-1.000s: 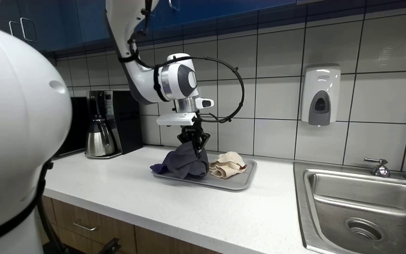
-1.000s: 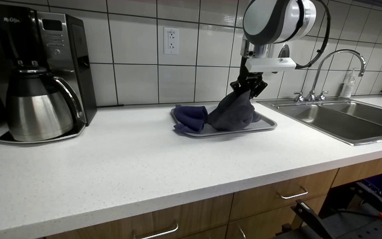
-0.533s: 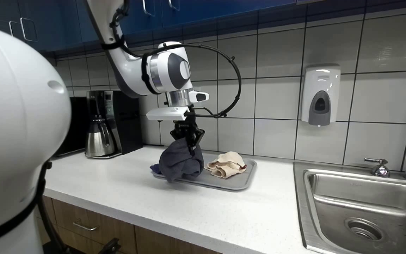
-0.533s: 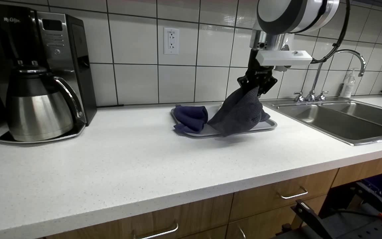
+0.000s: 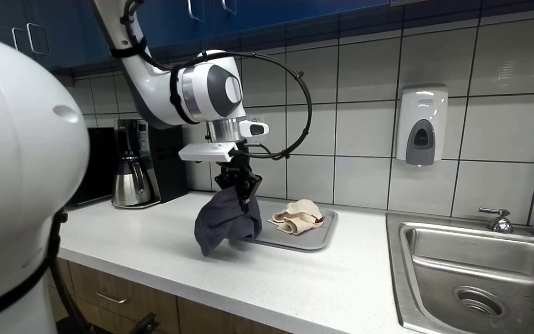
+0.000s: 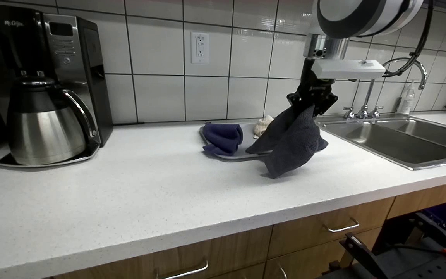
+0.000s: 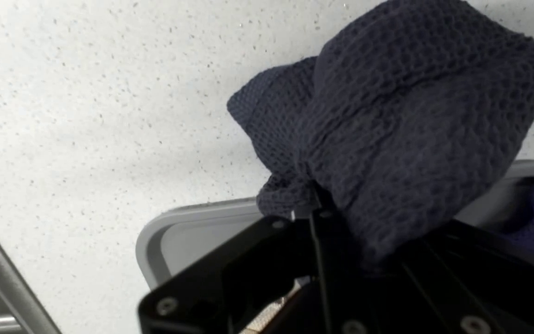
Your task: Remove the towels from the tray
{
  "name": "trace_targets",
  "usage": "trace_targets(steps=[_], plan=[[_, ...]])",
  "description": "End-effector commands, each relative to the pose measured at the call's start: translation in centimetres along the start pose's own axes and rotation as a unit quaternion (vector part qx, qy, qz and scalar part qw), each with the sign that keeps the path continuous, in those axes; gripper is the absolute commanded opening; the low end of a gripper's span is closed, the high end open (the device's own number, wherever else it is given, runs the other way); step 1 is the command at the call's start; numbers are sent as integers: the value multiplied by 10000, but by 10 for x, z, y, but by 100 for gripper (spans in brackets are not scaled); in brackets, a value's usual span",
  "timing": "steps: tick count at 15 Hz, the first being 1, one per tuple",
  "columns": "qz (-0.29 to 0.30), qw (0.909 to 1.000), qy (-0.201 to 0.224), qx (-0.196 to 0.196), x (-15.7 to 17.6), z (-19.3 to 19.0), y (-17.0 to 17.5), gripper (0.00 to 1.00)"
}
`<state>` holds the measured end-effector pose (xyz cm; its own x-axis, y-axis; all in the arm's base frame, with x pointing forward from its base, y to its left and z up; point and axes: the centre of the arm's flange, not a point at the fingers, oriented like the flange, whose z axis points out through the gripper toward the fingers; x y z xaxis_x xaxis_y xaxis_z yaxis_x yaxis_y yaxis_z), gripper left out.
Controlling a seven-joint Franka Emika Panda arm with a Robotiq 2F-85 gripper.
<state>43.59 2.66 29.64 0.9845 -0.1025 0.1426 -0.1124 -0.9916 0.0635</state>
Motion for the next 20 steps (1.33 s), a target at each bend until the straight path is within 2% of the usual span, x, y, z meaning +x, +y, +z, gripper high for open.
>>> trace_targets(steps=[1,19,20], plan=[[186,9998,-94,-58,-22,-1,5,2],[288,9985,-460,-92,-21,57,13,2],[291,9984,-468,-97,-22,58,13,17]])
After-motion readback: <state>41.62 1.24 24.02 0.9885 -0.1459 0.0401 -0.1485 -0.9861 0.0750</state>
